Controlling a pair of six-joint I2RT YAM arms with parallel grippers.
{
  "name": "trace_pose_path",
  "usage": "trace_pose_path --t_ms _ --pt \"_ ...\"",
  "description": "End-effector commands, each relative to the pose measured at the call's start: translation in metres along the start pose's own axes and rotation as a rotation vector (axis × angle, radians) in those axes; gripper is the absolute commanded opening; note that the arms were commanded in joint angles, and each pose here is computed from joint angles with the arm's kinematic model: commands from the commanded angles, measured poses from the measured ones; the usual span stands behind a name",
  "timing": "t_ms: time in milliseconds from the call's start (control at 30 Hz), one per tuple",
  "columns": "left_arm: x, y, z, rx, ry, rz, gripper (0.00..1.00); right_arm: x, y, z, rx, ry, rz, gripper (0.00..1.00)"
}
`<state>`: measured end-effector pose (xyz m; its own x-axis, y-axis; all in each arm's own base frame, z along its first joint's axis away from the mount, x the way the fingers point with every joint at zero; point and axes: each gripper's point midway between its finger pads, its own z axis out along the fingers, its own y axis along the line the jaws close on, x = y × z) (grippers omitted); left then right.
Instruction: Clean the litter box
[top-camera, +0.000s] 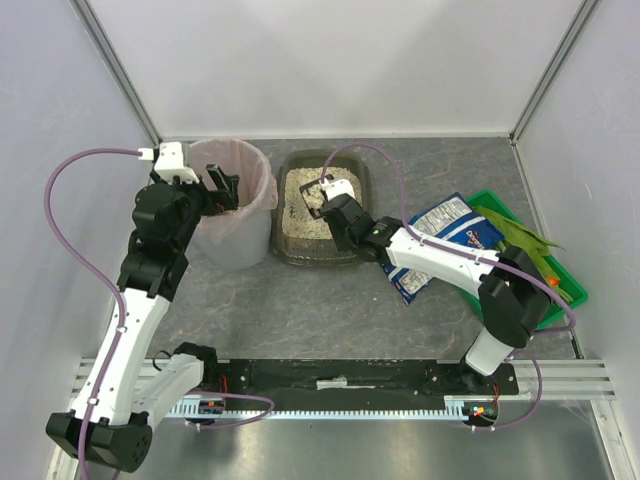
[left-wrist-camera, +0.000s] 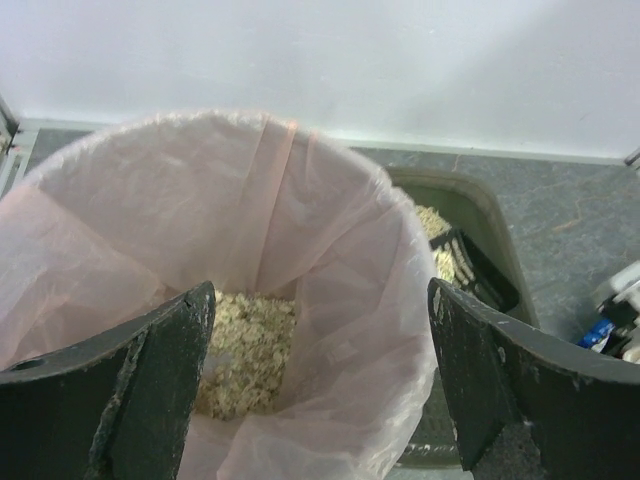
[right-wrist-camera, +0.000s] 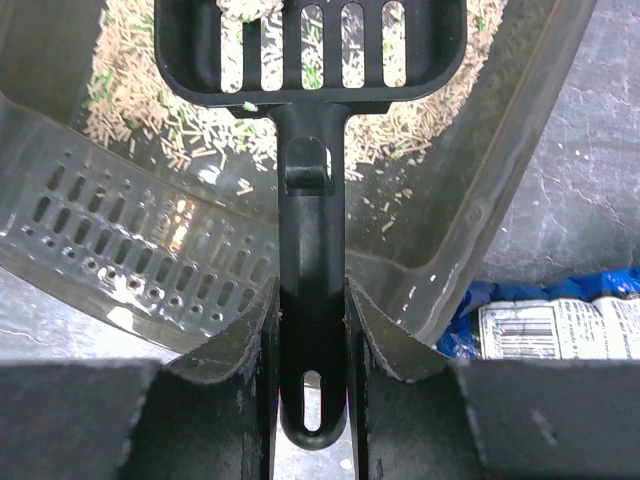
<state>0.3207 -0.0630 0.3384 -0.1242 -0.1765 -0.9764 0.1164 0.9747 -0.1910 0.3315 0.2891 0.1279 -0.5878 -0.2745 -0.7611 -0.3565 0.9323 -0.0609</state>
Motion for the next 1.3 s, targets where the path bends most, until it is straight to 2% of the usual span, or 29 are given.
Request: trace_pose_path --t_ms 0,167,267,367,500,567,633,700,733,800,867,1000,1067,1100,1167,1200,1267 --pt "-0.057 -0.022 -0.001 0.076 -0.103 -0.001 0.92 -0.027 -0.016 -0.026 0.050 -0.066 0.021 0.00" --pt "-0.074 -0.034 0.005 0.122 -0.111 -0.013 0.92 -0.008 0.004 -0.024 -0.016 0.012 -0.046 0.00" --pt "-0.072 -0.027 0.003 0.098 -0.133 0.022 0.93 -0.005 -0.015 -0.028 0.062 0.017 -0.027 0.00" --pt "-0.047 -0.010 0.006 0.032 -0.112 0.042 0.95 -0.011 -0.029 -0.032 0.084 -0.015 0.032 0.00" --pt "-0.045 -0.007 0.005 0.019 -0.116 0.051 0.96 -0.009 0.011 -0.024 -0.036 0.009 -0.017 0.00" --pt "-0.043 -0.006 0.006 0.016 -0.115 0.052 0.96 0.001 0.007 -0.018 0.019 0.056 -0.058 0.00" --pt "-0.041 -0.005 0.007 0.010 -0.108 0.056 0.96 -0.004 -0.002 -0.016 0.043 0.040 -0.003 0.00" --pt "-0.041 -0.005 0.007 0.011 -0.108 0.053 0.97 -0.013 -0.005 -0.014 -0.004 0.004 0.103 0.00" --pt "-0.040 -0.006 0.007 0.013 -0.106 0.051 0.97 -0.015 0.001 -0.015 -0.038 -0.003 0.103 0.00" --pt "-0.040 -0.006 0.007 0.013 -0.108 0.050 0.97 -0.013 0.017 -0.022 -0.036 0.014 0.002 0.00" --pt "-0.041 -0.005 0.007 0.012 -0.109 0.049 0.97 -0.008 0.012 -0.021 0.081 0.040 -0.074 0.00" --pt "-0.042 -0.005 0.005 0.013 -0.115 0.049 0.97 -0.016 -0.004 -0.024 0.066 -0.004 0.033 0.00" --pt "-0.041 -0.005 0.005 0.010 -0.117 0.047 0.97 -0.022 0.004 -0.031 0.044 -0.021 -0.006 0.00" --pt "-0.041 -0.005 0.005 0.011 -0.116 0.047 0.97 -0.015 -0.002 -0.032 0.085 0.014 -0.045 0.00" --pt "-0.041 -0.005 0.005 0.013 -0.115 0.047 0.97 -0.006 -0.008 -0.029 0.095 0.055 -0.027 0.00" --pt "-0.041 -0.005 0.005 0.011 -0.114 0.046 0.97 -0.014 -0.001 -0.034 0.010 0.030 0.027 0.00" --pt "-0.041 -0.005 0.005 0.012 -0.116 0.046 0.97 -0.017 -0.009 -0.031 0.005 -0.027 0.086 0.00"
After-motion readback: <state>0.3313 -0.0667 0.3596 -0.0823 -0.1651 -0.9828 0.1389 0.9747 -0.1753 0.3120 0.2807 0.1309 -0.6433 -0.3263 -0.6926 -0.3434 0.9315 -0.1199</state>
